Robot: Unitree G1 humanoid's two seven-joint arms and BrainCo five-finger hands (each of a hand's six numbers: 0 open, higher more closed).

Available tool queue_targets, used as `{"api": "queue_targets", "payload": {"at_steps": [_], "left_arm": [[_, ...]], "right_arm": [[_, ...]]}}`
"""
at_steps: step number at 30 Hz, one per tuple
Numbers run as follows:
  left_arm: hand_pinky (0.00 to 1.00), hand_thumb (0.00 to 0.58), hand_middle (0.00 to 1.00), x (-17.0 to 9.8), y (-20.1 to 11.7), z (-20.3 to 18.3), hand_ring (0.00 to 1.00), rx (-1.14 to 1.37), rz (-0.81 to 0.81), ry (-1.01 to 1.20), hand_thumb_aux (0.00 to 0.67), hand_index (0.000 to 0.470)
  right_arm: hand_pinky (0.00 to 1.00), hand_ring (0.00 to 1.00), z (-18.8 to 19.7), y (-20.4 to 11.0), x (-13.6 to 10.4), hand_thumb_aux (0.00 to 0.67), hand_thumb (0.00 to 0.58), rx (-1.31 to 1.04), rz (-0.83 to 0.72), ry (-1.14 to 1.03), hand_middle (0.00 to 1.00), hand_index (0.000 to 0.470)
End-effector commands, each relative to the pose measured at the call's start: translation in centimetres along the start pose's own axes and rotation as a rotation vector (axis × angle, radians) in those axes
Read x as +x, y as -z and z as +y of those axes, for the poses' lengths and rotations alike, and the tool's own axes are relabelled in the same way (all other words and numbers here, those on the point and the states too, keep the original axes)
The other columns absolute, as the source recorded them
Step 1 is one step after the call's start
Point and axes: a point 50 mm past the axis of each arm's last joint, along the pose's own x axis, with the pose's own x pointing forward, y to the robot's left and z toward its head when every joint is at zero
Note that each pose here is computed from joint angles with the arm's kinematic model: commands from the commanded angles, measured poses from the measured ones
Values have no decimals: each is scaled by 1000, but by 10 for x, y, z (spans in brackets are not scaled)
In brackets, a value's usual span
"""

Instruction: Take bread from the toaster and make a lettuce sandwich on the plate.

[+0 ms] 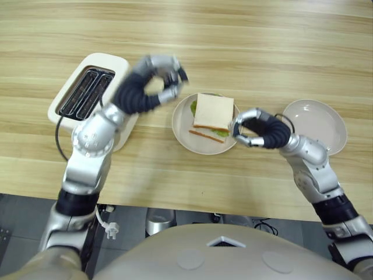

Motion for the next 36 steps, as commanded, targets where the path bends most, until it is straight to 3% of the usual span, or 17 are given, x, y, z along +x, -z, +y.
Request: {"api": "queue_targets", "payload": {"at_steps": [1,7,17,28,36], "left_arm": [[1000,580,1000,-16,31,-30,1000,-13,185,231,670,460],[1000,580,1000,-32,84,-61,1000,287,452,466,670,460],[1000,580,1000,-28,153,-61,1000,870,609,574,670,460],[1000,580,1000,35,177,-13,1000,988,591,223,670,460],[1000,580,1000,54,193,-5,1000,859,698,136,670,460]], "right_arm": [[1000,1000,10,24,-10,670,580,-91,213,-61,1000,460],[1000,1000,21,64,-10,670,580,-398,494,-183,1000,460],[1000,1000,0,97,5,670,580,-808,670,-211,1000,460],[1000,1000,-58,102,36,670,580,-955,707,-63,1000,460],[1000,1000,-103,99,55,670,580,-966,782,133,1000,460]]}}
